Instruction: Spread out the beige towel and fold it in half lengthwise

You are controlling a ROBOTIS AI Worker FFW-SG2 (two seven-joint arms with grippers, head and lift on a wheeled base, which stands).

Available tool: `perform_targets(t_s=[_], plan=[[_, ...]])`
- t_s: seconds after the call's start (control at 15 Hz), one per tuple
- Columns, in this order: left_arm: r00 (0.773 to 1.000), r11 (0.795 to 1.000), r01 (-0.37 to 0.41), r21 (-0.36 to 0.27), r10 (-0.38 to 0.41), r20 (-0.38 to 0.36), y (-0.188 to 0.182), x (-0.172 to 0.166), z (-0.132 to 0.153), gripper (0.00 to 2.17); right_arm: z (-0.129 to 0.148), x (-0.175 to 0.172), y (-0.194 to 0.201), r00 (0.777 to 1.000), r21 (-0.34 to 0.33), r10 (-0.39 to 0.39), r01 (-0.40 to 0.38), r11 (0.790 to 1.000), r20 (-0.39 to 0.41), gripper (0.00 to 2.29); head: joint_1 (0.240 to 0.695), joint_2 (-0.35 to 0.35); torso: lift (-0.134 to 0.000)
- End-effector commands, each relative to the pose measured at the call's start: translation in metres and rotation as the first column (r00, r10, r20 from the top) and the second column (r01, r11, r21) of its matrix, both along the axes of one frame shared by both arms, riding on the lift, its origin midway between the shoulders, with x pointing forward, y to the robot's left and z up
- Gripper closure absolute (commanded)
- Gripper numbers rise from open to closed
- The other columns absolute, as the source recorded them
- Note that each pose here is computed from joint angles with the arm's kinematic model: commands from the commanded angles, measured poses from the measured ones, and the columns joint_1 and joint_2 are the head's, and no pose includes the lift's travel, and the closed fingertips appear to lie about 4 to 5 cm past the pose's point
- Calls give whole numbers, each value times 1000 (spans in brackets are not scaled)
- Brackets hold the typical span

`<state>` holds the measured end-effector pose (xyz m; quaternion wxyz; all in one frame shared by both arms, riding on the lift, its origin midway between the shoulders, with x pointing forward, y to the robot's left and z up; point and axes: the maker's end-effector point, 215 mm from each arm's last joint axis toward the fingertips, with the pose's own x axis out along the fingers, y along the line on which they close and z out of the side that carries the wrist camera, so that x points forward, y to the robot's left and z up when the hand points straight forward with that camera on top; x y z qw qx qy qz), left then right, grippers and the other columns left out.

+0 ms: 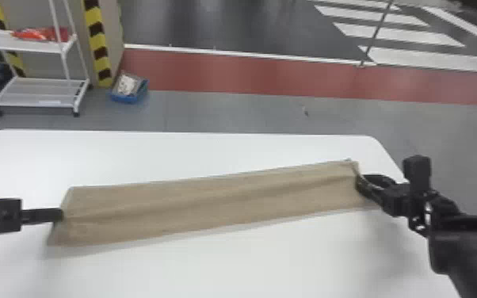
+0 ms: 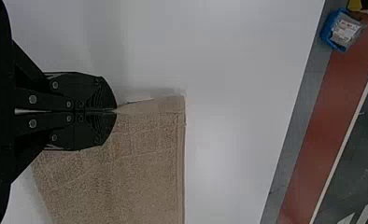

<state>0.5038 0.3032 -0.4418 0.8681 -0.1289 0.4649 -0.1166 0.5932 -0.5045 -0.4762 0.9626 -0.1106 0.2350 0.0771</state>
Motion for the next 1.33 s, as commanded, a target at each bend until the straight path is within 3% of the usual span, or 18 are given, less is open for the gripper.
perform_targets(t_s=[0.0,0.2,0.4,0.67,0.8,0.93,1.13,1.27], plan=[[999,1000,-7,1,7,32,4,5,7,1234,13,-14,-24,998,64,-57,58,996,-5,63,695,-197,-124],[998,1000,-10,0,10,62,5,8,13,1052,39,-30,-44,996,121,-88,88,989,0,66,695,-214,-124],[998,1000,-10,-1,10,70,6,9,15,1052,60,-43,-53,997,173,-77,73,982,16,76,695,-236,-124],[997,1000,-10,-2,10,74,7,9,16,1045,72,-61,-47,996,229,-79,85,970,-35,90,695,-246,-124],[997,1000,-11,-1,11,82,8,10,20,1038,71,-73,-41,993,294,-59,87,952,-101,134,695,-248,-124],[996,1000,-17,-6,18,82,11,8,19,599,69,-83,-29,986,351,-3,62,934,-166,232,695,-241,-124],[996,1000,-25,-4,26,86,16,8,20,478,53,-85,-9,965,358,63,33,933,-254,306,695,-227,-124],[993,1000,-29,-5,30,115,18,12,25,245,41,-86,-1,951,337,79,27,941,-300,367,695,-209,-124]])
